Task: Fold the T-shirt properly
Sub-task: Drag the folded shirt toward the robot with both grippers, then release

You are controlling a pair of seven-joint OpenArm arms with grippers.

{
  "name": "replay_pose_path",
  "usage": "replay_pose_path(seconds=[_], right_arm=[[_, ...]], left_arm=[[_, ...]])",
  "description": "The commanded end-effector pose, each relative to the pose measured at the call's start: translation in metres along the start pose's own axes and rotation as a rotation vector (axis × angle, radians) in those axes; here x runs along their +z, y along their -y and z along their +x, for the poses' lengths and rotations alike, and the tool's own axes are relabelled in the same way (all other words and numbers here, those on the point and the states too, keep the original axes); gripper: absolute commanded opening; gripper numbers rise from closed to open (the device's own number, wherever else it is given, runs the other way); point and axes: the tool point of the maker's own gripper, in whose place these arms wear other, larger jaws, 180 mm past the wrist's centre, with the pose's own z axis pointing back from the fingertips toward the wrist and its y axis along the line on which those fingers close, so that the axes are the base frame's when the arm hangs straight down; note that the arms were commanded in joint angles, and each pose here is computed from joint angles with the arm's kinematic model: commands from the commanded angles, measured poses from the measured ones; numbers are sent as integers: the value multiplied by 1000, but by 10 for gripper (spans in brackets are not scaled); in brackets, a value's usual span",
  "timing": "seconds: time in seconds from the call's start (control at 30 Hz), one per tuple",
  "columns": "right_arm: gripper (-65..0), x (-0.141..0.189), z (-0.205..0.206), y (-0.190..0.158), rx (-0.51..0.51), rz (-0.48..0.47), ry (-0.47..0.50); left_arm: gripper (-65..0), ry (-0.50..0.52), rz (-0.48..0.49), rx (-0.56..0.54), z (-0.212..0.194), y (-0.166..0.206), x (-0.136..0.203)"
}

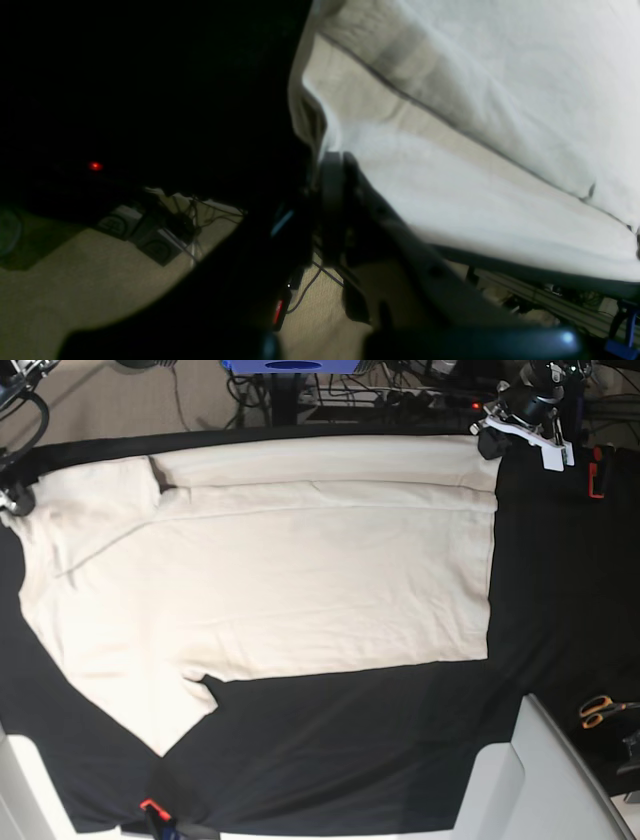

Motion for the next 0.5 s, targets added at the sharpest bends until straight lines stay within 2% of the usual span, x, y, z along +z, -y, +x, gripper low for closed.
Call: replay_pose_path(seconds=[0.0, 0.37, 0.47], right_arm=[[-648, 12, 18, 7, 22, -17, 50], [-648, 16, 7, 14, 18, -33, 30], [-645, 16, 7, 14, 18, -33, 30]], left_arm=[[-650, 44, 2, -13, 15, -1, 1], [-650, 51, 0, -25, 21, -1, 1], [-650, 30, 25, -67, 18, -5, 0]])
